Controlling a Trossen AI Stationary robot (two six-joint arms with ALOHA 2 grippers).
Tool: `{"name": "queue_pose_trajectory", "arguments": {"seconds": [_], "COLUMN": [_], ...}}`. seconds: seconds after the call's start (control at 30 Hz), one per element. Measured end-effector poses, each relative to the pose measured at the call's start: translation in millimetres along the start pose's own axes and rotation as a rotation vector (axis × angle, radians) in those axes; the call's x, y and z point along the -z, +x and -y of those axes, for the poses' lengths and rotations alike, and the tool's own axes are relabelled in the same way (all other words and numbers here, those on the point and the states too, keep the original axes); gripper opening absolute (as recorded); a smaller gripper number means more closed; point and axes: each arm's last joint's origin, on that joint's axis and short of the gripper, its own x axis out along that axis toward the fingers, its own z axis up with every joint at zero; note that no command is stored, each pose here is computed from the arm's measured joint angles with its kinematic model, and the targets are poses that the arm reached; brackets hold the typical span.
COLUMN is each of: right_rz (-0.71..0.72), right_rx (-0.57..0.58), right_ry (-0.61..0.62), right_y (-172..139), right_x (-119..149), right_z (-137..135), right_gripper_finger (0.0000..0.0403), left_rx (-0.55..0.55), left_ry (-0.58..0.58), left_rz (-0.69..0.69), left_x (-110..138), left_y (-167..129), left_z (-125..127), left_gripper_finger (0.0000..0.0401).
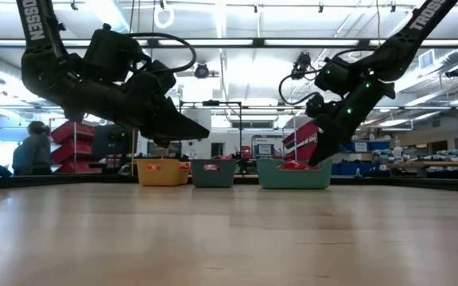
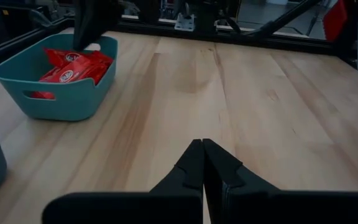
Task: Sort candy
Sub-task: Move all the bins to the top corner of the table
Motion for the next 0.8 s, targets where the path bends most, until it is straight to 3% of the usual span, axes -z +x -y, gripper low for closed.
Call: {"name": "queue_pose_trajectory", "arguments": {"seconds": [0.3,0.43,0.6,0.8], "right_rz": [0.181,0.184,0.056,-0.074], "right_rx": [0.249,0.184,0.171,0.064], "right_ry": [0.017,0.006,0.043,0.130], "right_y": [-18,-8,11,17], "right_x": [-20,-18,0,15], "right_z": [9,20,35,31], "right_gripper_finger": [0.0000,0.0000,0.0000,0.0000], "left_rx": [0.000,-0.005,-0.013,-0.013], "left_ry": [-0.001,0.005,0.016,0.017], "left_rz": [0.000,0.000,0.000,-0.005], "left_x": [0,0,0,1], "left_y": [0,0,0,0], "left_z": [0,0,0,0], "left_gripper_finger": [0.0000,0.0000,0.0000,0.0000]}}
